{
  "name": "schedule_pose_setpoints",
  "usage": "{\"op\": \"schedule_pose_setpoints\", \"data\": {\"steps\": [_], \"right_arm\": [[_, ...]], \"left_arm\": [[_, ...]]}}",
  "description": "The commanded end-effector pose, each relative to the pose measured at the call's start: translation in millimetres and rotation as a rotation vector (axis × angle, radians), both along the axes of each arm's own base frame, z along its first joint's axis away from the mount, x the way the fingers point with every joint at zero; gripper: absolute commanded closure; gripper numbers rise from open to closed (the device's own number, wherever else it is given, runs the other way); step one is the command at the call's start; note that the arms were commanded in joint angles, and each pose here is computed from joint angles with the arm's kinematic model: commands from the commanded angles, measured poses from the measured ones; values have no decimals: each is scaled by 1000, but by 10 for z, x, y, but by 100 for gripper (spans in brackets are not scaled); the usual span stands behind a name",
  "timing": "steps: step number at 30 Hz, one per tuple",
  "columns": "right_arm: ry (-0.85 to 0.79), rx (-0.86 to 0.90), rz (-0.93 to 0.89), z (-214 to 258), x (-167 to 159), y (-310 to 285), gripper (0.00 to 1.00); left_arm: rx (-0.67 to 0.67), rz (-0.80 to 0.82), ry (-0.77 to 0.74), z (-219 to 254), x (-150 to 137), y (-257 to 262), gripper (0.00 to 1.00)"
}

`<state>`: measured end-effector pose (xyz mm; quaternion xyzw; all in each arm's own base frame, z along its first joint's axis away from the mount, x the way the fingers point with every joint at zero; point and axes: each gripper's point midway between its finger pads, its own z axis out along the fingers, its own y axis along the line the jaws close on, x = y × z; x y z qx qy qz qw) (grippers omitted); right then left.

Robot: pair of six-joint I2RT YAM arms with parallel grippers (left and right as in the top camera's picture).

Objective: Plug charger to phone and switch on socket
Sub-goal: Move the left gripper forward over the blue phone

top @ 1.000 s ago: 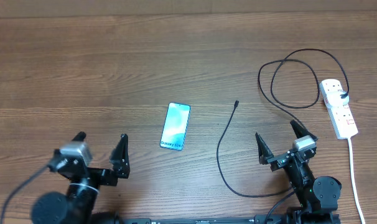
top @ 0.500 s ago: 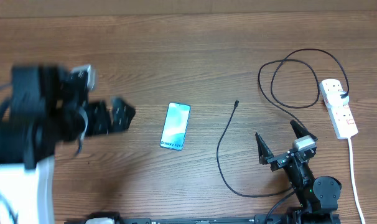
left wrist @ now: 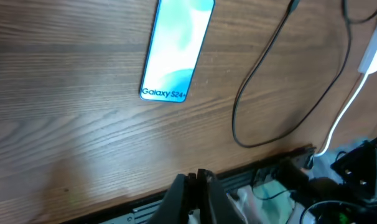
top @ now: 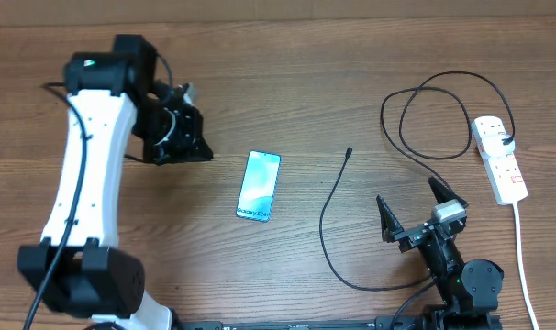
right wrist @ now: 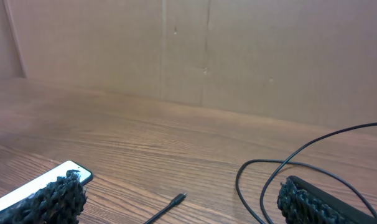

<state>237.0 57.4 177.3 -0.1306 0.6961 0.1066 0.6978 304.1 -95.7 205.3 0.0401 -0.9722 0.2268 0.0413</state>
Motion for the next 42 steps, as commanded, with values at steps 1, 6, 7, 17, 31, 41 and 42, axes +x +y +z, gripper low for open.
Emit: {"op": "schedule_pose_setpoints", "data": {"steps": [1, 6, 7, 17, 31, 41, 42], "right_arm": [[-1, 3, -4, -19, 4, -9, 0], [-2, 3, -4, -18, 4, -9, 0], [-1, 3, -4, -19, 4, -9, 0], [-1, 3, -4, -19, 4, -9, 0], [-1, 3, -4, -19, 4, -9, 0], [-1, 3, -4, -19, 4, -9, 0], [-1, 3, -4, -19, 4, -9, 0]], "left_arm": [[6, -60, -3, -16, 1, -100, 96], [27, -107, 6, -58, -42, -216, 86], [27, -112, 6, -58, -50, -238, 85], [248, -42, -23, -188, 45, -165, 0], [352, -155, -178, -907, 82, -840, 0], [381, -173, -190, -1471, 0, -780, 0], [380, -173, -193, -1513, -6, -783, 0]]}}
